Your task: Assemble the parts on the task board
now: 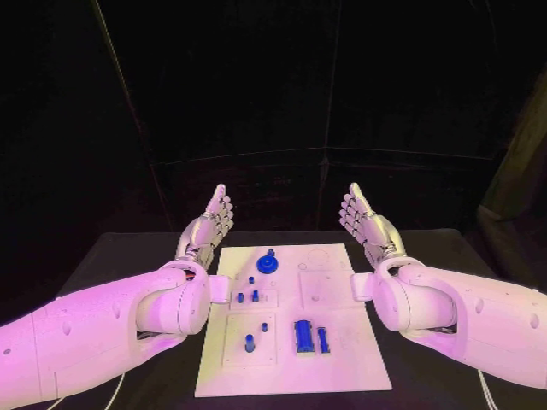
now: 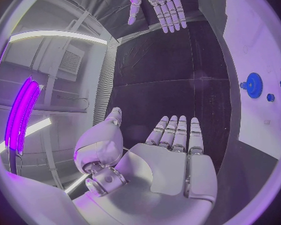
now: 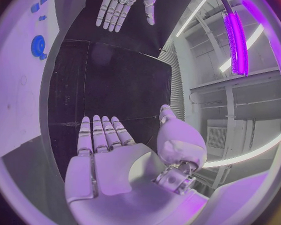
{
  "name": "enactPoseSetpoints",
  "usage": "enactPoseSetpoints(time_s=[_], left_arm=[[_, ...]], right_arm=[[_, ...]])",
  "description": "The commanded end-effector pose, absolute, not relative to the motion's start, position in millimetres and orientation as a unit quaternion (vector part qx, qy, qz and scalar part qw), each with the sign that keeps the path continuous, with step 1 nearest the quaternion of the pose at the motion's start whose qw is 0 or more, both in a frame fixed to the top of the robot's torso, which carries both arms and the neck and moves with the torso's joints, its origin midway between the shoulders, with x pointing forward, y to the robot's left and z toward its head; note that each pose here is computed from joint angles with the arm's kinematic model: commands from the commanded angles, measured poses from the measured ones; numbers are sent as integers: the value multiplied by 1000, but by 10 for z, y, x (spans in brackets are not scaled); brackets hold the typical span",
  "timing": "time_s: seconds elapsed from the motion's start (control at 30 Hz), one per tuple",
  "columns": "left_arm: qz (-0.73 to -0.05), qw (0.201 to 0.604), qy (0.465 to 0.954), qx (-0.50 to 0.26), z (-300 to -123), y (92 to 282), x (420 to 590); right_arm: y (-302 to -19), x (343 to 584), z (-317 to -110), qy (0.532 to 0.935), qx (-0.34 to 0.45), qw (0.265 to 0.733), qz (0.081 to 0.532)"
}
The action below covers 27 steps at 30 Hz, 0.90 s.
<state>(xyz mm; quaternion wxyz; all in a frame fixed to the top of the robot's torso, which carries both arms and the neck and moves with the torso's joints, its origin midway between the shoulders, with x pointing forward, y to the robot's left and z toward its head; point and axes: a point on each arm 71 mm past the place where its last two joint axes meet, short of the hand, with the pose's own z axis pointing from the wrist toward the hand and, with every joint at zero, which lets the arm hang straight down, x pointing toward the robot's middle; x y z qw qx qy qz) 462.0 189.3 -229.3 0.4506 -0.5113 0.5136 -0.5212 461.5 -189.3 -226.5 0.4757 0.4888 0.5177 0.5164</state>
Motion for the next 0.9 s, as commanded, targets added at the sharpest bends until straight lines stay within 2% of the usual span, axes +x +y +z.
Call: enactPoseSetpoints(time_s=[0.03, 0.9], left_arm=[[-507, 493, 502, -498, -2242, 1924, 4618], [-507, 493, 502, -498, -2242, 1924, 4618]], right_arm=[[-1924, 4618, -2242, 502, 498, 493, 507], [-1924, 4618, -2242, 502, 498, 493, 507]])
